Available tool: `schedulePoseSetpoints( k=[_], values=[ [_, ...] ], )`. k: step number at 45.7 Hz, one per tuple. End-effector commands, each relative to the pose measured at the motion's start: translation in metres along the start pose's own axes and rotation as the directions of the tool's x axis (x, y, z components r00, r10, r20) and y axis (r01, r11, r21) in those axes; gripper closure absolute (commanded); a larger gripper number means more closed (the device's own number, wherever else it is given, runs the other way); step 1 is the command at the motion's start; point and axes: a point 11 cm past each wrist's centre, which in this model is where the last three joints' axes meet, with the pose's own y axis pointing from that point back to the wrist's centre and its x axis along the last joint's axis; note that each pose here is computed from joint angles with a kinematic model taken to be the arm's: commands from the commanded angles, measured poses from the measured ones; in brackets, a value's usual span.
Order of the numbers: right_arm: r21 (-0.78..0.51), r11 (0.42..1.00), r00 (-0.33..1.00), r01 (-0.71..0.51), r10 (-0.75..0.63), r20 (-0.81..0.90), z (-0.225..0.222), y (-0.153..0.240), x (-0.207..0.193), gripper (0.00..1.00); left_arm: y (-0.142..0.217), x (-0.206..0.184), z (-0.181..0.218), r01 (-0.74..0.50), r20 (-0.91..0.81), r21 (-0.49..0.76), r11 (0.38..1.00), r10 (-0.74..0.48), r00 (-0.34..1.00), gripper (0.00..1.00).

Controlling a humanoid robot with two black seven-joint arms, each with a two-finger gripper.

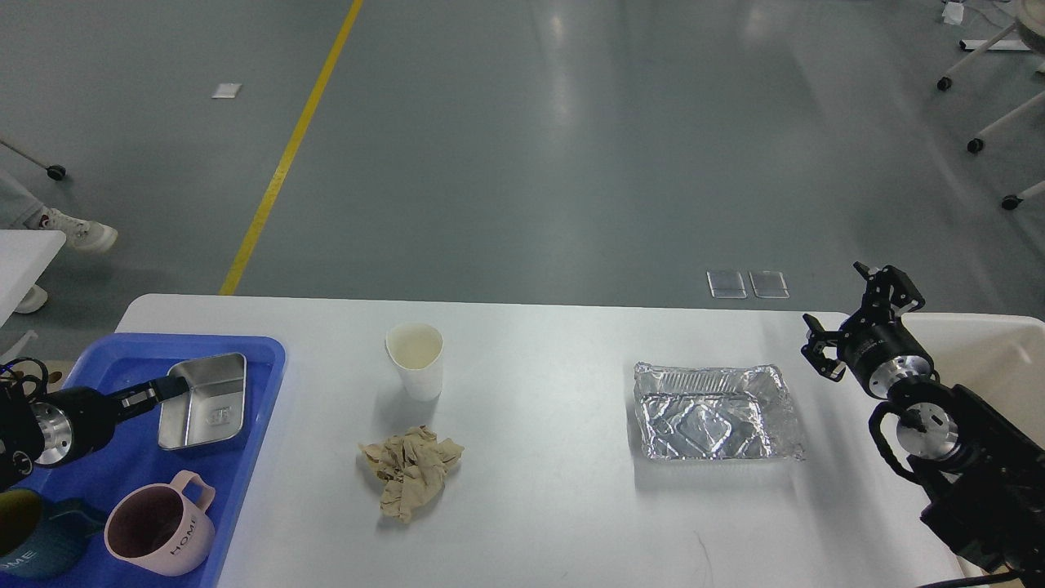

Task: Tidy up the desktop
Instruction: 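Release the steel tray and raise the left gripper away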

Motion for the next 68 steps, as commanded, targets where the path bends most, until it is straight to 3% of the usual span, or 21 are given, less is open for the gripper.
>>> schedulePoseSetpoints(
  k=[1, 18, 38, 54, 68],
  values=[
    [0.003, 1.0, 1.0, 0.002, -0.002, 0.002, -0.001, -0.001, -0.002, 0.0, 0.005, 0.007, 0.015, -0.019, -0.017, -0.12, 0.993, 0.017, 1.0, 0.19],
    [0.007, 1.0, 1.0, 0.007, -0.007, 0.001, -0.003, -0.003, -0.004, 0.0, 0.05, 0.055, 0.084, -0.04, -0.02, -0.307, 0.951, 0.035, 0.999, 0.17],
    [0.026, 0.999, 0.999, 0.032, -0.032, 0.007, -0.012, -0.01, -0.018, 0.0, 0.144, 0.124, 0.186, -0.061, -0.007, -0.512, 0.857, 0.067, 0.998, 0.17],
    [0.038, 0.998, 0.999, 0.051, -0.051, 0.004, -0.019, -0.013, -0.024, 0.0, 0.2, 0.121, 0.185, -0.051, 0.012, -0.528, 0.848, 0.067, 0.998, 0.16],
    [0.054, 0.996, 0.998, 0.065, -0.065, 0.003, -0.027, -0.016, -0.03, 0.0, 0.233, 0.143, 0.188, -0.108, -0.118, -0.577, 0.81, 0.048, 0.992, 0.14]
  ],
)
